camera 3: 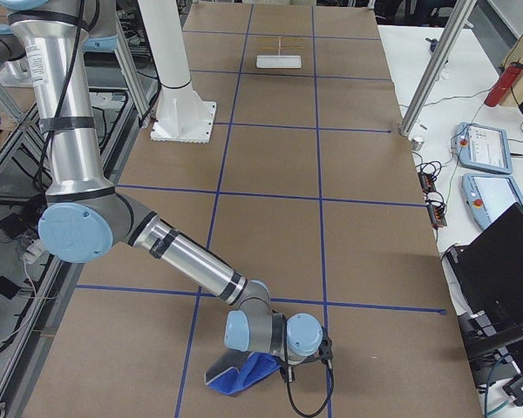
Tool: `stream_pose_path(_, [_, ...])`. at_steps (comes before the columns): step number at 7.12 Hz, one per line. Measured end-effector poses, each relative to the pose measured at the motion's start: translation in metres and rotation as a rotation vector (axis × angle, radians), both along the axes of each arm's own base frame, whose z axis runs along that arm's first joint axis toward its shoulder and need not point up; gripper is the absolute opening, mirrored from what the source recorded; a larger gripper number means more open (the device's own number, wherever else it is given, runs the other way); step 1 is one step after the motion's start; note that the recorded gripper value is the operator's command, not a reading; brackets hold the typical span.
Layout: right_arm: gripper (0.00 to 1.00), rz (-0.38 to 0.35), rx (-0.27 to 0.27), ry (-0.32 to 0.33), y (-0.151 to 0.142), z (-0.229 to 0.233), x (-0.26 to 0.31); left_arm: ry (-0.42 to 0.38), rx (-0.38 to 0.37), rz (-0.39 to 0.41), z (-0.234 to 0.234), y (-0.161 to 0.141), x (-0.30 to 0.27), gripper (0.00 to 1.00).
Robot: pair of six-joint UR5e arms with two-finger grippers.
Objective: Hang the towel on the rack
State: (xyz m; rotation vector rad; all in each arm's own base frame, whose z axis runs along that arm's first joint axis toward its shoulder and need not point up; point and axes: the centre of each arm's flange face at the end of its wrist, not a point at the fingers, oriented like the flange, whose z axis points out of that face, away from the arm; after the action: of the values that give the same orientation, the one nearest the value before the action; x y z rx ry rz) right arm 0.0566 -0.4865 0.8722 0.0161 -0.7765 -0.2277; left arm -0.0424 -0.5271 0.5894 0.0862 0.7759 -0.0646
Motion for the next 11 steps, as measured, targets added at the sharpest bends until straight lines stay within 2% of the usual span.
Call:
stream_pose_path(2, [0.00,0.078,0.067,-0.103,-0.028,-0.037,0.034,0.001,0.000,0.000,0.000,0.000,0.000,0.99])
stream_pose_path(3, [0.00,0.109,0.116,-0.144,-0.043,-0.071,0.048,0.003,-0.001,0.000,0.001,0.001,0.000,0.99])
stream_pose_path(4, [0.00,0.125,0.157,-0.156,-0.067,-0.127,0.057,0.004,0.000,0.002,0.001,0.001,0.000,0.99])
stream_pose_path(6, [0.00,0.109,0.219,-0.112,-0.113,-0.302,0.039,0.006,0.002,0.001,0.000,0.000,0.000,0.99])
stream_pose_path(7, [0.00,0.106,0.233,-0.094,-0.119,-0.392,0.000,0.007,0.001,0.001,0.000,0.000,0.000,0.99])
stream_pose_path(8, [0.00,0.116,0.244,-0.105,-0.118,-0.473,-0.052,0.010,0.001,-0.001,-0.003,-0.003,0.001,0.99])
stream_pose_path(9, [0.00,0.105,0.271,-0.128,-0.107,-0.540,-0.110,0.049,-0.012,-0.020,-0.018,-0.015,0.008,0.99])
stream_pose_path(10, [0.00,0.066,0.337,-0.142,-0.086,-0.595,-0.162,0.127,-0.053,-0.043,-0.053,-0.040,0.036,0.99])
stream_pose_path(11, [0.00,0.032,0.415,-0.141,-0.054,-0.638,-0.210,0.195,-0.109,-0.052,-0.108,-0.070,0.091,0.99])
